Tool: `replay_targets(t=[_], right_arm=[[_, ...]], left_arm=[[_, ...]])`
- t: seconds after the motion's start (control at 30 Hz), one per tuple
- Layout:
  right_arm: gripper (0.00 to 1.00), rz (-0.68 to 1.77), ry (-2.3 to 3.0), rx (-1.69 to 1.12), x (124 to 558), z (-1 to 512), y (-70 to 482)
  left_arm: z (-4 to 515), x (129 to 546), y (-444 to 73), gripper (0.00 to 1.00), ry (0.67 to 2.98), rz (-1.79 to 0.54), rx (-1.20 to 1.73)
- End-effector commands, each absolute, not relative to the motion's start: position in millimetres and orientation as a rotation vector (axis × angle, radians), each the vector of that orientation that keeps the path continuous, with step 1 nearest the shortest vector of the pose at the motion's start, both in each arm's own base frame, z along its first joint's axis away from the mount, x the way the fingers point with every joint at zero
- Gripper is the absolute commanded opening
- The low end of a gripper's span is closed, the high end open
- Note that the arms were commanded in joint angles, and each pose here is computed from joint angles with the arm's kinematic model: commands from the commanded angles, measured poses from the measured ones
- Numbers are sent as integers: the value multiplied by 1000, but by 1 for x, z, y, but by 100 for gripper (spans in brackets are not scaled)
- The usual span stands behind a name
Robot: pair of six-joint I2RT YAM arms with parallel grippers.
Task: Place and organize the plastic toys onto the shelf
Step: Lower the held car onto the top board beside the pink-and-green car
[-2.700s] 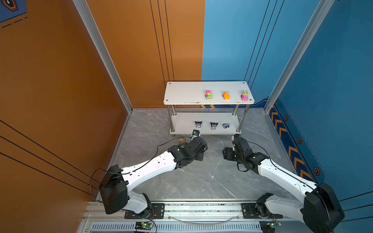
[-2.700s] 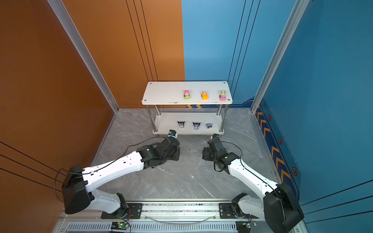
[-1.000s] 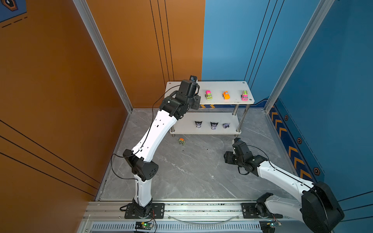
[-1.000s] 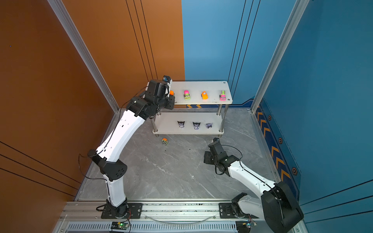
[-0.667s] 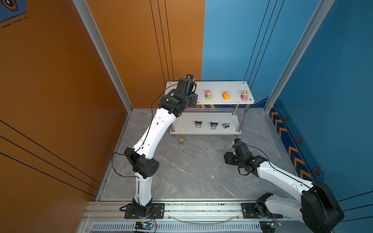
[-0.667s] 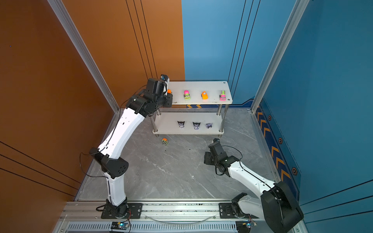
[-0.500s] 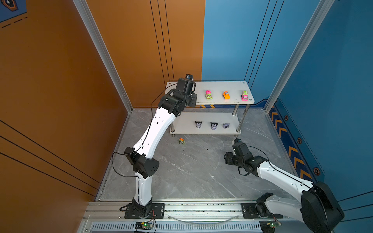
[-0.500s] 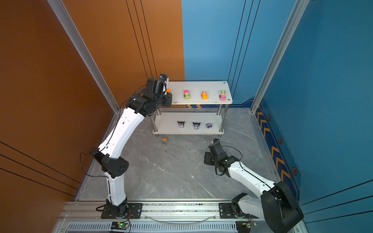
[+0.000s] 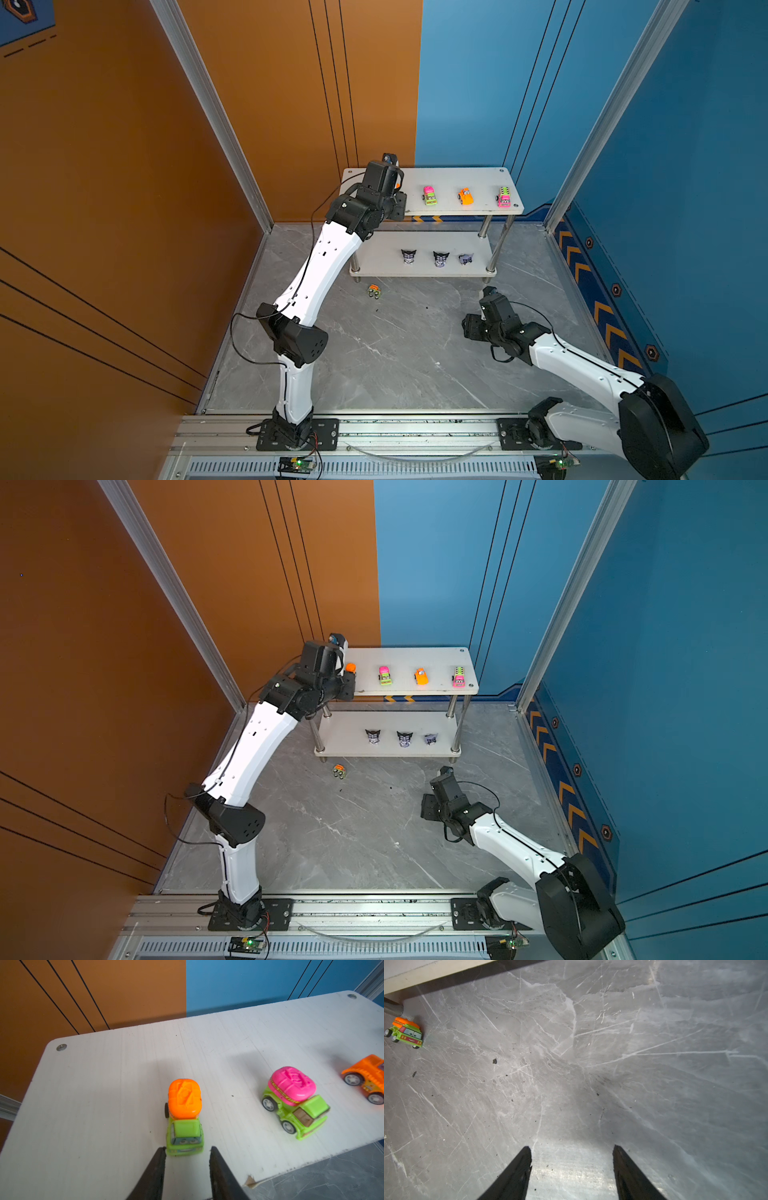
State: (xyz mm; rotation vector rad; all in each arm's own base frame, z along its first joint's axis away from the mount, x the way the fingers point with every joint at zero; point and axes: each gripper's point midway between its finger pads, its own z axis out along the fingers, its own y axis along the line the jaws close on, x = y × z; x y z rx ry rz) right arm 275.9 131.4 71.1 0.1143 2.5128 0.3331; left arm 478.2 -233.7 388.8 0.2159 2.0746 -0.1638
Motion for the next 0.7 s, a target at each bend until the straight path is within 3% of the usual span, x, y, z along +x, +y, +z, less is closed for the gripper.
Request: replay_targets(t=[0.0, 0.3, 0.67], right_arm=[[65, 323, 2514, 118, 274, 68, 127], [65, 321, 2513, 130, 276, 67, 124], [65, 329, 2525, 132, 278, 63, 125]], left_arm=[[383, 480, -236, 40, 2091, -162, 218], [377, 492, -235, 51, 2090, -116, 222], [373, 502, -239, 45, 2083, -98, 203]])
